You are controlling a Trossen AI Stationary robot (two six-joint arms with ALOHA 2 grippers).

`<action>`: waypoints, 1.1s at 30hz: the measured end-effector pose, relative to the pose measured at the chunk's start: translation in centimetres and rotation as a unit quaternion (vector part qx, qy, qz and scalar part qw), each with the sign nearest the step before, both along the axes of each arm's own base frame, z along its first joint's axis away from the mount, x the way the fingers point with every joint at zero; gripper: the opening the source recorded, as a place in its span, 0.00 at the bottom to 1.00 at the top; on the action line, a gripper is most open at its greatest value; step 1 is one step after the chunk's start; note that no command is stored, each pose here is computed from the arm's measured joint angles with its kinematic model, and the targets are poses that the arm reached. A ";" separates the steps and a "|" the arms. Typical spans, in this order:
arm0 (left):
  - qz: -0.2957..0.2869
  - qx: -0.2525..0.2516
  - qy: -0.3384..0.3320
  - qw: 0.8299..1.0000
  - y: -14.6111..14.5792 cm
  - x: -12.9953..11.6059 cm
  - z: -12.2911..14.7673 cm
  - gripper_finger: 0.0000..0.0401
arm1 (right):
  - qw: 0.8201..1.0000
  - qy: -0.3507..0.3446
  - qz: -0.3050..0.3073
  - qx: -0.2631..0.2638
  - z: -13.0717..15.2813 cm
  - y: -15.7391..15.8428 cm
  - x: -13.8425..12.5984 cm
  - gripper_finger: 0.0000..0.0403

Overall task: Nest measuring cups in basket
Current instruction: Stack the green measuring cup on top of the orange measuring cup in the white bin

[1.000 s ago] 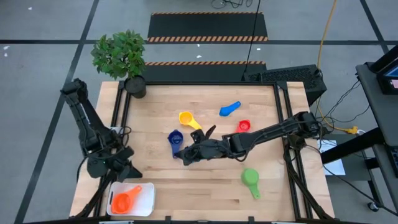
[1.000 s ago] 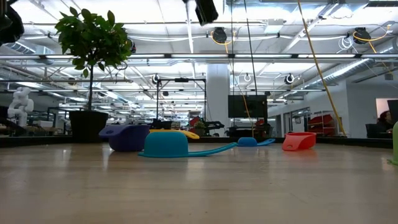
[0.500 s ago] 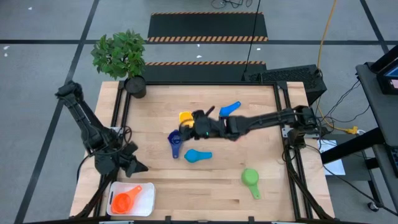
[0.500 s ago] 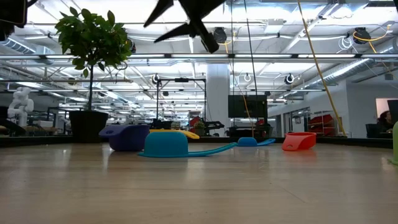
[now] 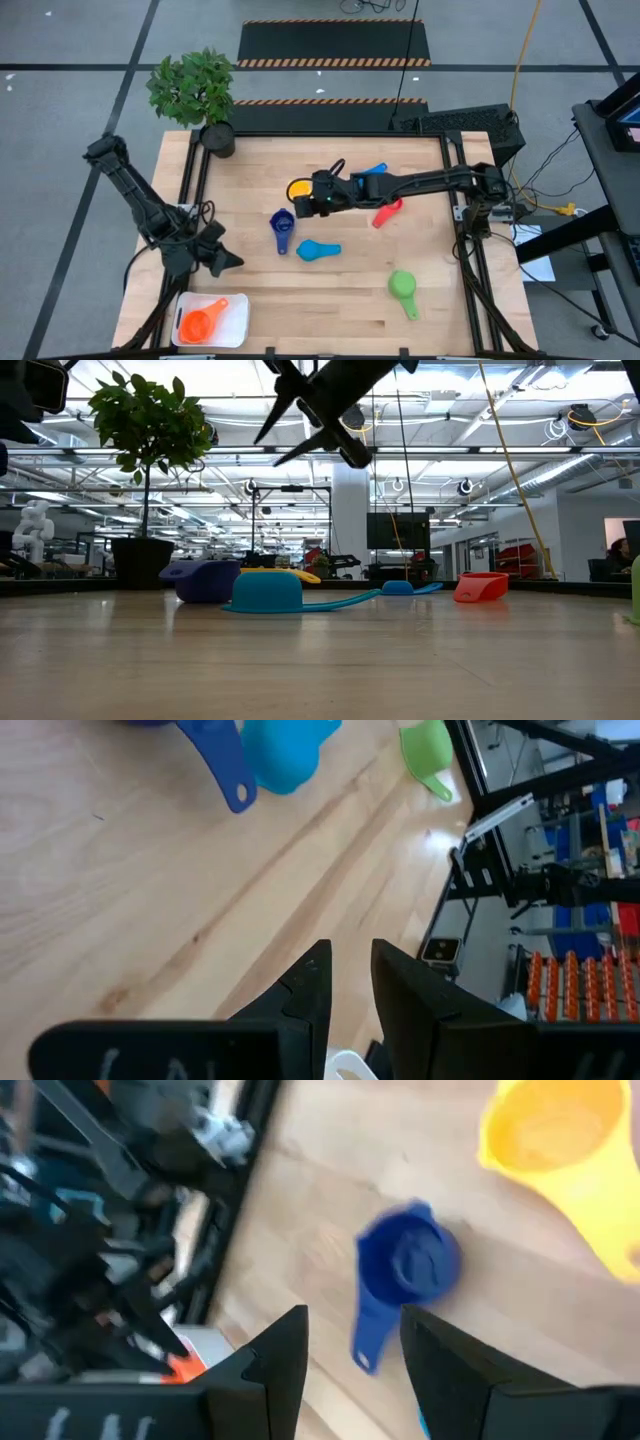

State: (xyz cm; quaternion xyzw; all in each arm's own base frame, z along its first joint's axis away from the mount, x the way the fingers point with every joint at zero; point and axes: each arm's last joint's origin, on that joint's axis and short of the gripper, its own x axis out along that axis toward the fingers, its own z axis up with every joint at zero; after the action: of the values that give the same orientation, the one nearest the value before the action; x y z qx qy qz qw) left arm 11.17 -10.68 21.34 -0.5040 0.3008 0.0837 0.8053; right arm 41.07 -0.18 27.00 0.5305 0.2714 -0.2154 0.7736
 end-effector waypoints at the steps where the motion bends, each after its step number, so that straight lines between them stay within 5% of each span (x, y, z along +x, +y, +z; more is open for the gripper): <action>1: 0.003 0.000 0.000 1.000 0.1 0.1 0.0 0.19 | 1.000 0.009 0.009 0.010 -0.1 -0.1 -0.1 0.39; 7: 0.019 0.008 0.007 1.000 0.5 0.3 -0.1 0.19 | 0.989 0.055 0.114 0.079 -0.8 0.1 -0.8 0.43; 17: 0.028 0.002 0.008 1.000 0.6 0.4 -0.1 0.19 | 0.946 0.217 0.219 0.098 -2.2 1.6 -4.2 0.46; 21: 0.038 -0.009 0.011 0.999 0.7 0.4 -0.2 0.19 | 0.914 0.296 0.266 0.076 -1.1 3.1 -7.1 0.46; 25: 0.051 -0.016 0.012 0.999 0.8 0.5 -0.2 0.19 | 0.890 0.366 0.272 0.001 0.4 4.8 -10.1 0.46; 29: 0.073 -0.025 0.012 0.997 1.1 0.8 -0.2 0.19 | 0.883 0.395 0.246 -0.067 2.1 6.8 -12.7 0.46; 33: 0.096 -0.038 0.013 0.995 1.5 1.0 -0.2 0.19 | 0.885 0.394 0.238 -0.067 3.0 8.6 -14.4 0.46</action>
State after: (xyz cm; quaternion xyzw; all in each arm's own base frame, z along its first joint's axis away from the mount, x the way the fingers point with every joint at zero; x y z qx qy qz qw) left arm 12.20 -9.22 21.17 -0.5596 0.2646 0.1559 0.7697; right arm 26.68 8.38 29.99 0.2684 0.6567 -0.2337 0.6649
